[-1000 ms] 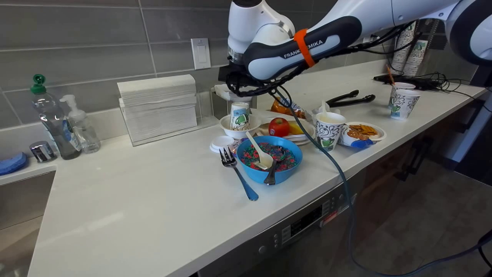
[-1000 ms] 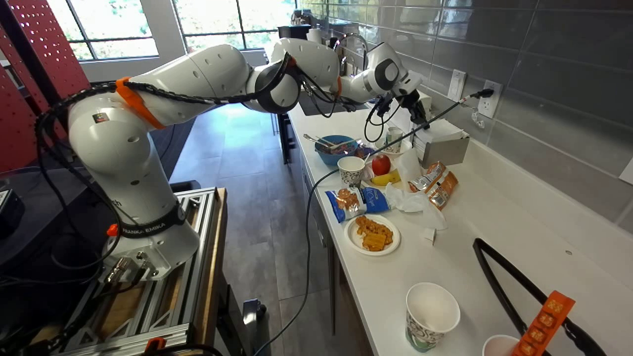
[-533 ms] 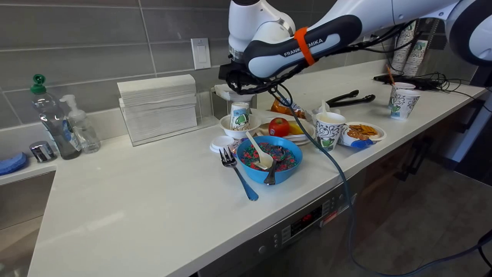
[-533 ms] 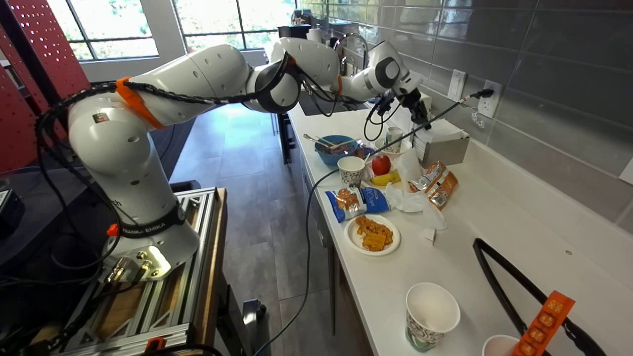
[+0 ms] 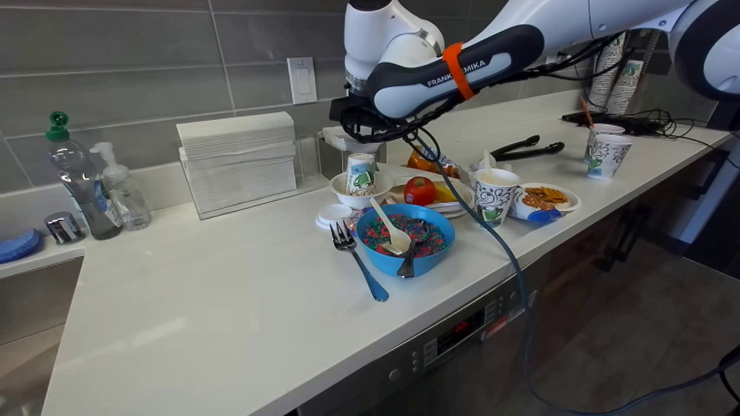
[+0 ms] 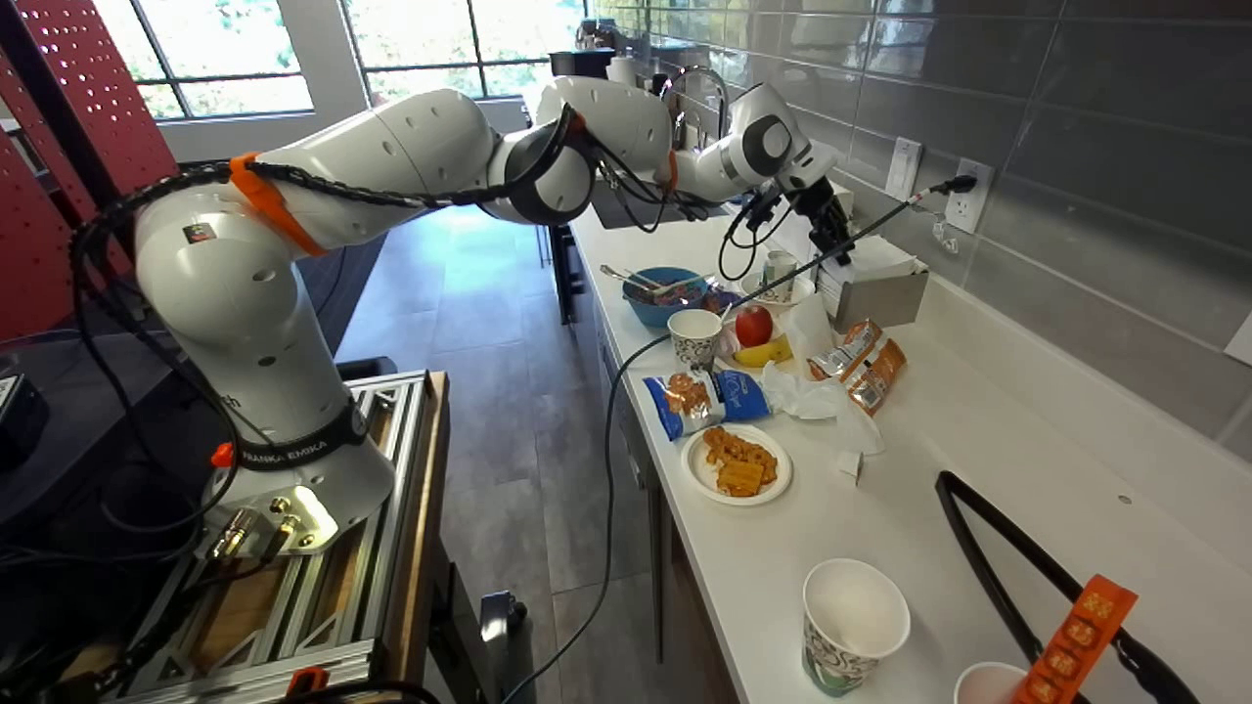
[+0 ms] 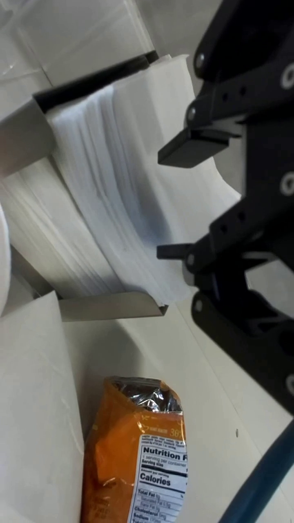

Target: Take tissue paper out of the dispenser and put it over the white plate

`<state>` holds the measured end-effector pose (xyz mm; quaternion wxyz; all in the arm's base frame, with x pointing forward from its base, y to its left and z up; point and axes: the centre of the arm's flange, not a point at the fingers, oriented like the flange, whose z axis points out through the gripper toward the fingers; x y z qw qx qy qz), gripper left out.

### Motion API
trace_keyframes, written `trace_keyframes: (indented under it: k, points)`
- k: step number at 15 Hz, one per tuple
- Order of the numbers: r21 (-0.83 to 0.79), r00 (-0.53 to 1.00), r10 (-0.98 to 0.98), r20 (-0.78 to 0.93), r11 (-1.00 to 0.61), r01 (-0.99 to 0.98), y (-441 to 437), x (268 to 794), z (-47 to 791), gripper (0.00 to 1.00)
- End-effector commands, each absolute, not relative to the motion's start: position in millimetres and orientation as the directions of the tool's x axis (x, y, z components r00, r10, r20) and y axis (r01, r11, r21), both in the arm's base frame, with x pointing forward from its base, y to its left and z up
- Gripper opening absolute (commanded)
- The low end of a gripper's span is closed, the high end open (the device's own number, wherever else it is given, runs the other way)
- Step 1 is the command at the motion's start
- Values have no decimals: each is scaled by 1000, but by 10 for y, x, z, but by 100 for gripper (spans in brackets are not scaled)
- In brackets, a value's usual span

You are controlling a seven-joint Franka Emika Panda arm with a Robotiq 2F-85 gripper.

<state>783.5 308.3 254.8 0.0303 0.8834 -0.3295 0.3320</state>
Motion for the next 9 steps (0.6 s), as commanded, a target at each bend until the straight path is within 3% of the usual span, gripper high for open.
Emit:
trace_keyframes:
  k: [1, 3, 6, 7, 9]
  points:
    - [-171, 545, -585, 601, -760, -627, 3231, 8158, 2430, 47]
    - [-171, 545, -586, 600, -759, -629, 3235, 8160, 2402, 43]
    - [-173, 543, -588, 600, -758, -629, 3242, 8163, 2385, 26]
    - [-174, 542, -588, 600, -758, -629, 3245, 8163, 2389, 28]
    - [-174, 543, -586, 602, -760, -627, 3252, 8163, 2406, 20]
